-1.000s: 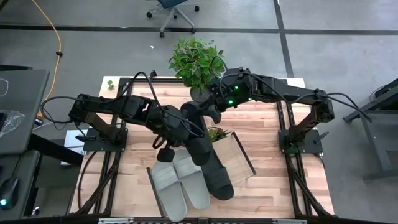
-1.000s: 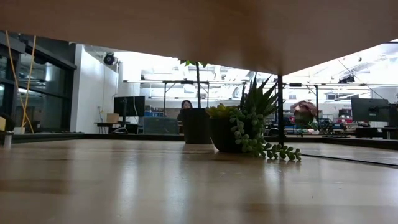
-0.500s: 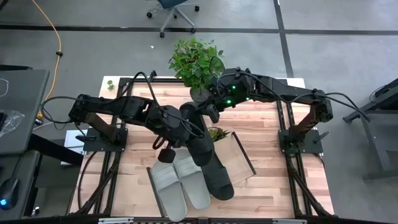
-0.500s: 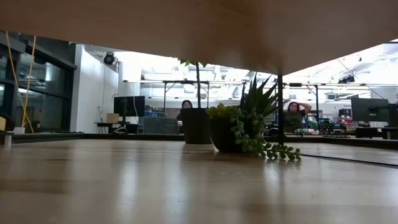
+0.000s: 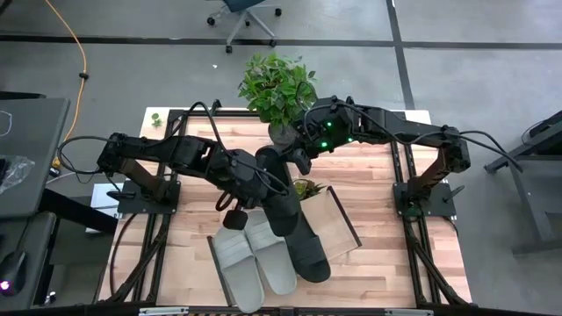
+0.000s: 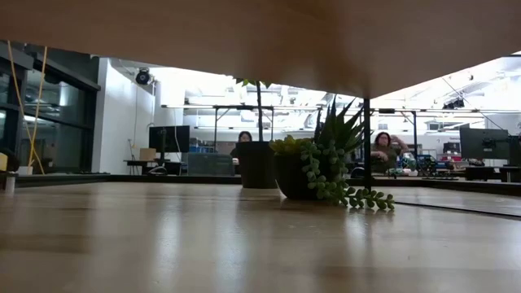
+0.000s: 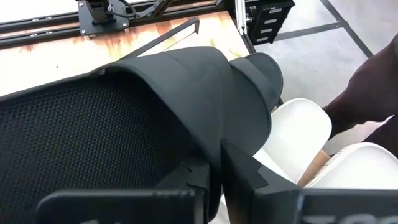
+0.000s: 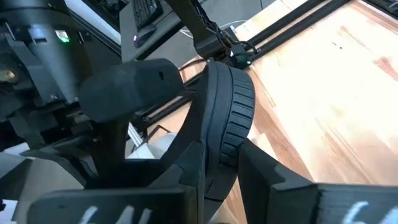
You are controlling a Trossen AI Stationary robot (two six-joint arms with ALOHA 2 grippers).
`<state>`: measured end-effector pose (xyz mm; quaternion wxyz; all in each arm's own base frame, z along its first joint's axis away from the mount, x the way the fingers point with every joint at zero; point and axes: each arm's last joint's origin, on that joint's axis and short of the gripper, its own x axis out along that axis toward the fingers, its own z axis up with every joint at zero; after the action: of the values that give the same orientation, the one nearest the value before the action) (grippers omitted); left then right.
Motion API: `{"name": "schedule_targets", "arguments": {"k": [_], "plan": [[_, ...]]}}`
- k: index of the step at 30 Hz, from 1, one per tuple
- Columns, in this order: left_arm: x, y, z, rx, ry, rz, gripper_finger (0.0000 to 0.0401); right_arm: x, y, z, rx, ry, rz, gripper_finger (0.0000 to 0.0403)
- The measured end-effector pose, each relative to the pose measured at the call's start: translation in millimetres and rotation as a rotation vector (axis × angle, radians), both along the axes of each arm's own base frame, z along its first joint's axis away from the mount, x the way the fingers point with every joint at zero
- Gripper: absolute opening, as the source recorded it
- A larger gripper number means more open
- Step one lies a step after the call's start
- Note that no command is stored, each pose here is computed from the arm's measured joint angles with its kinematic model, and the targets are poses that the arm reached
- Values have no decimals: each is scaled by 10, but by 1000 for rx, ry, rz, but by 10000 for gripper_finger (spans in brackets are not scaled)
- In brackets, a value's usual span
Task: Pick and place slides into the shelf
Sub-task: Put the black slipper on the shelf
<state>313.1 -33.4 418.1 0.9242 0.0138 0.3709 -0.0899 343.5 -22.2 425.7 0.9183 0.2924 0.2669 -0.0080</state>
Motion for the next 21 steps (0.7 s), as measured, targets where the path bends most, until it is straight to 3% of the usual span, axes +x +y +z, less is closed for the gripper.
{"name": "schedule_targets", "arguments": {"k": [13,21], "plan": [[-9,157,16,17,-4,33,69,-230,-5,-26,-73,146,-57,45],[-32,184,123,26,-39,9,73,-441,-2,81,-79,159,-99,45]]}}
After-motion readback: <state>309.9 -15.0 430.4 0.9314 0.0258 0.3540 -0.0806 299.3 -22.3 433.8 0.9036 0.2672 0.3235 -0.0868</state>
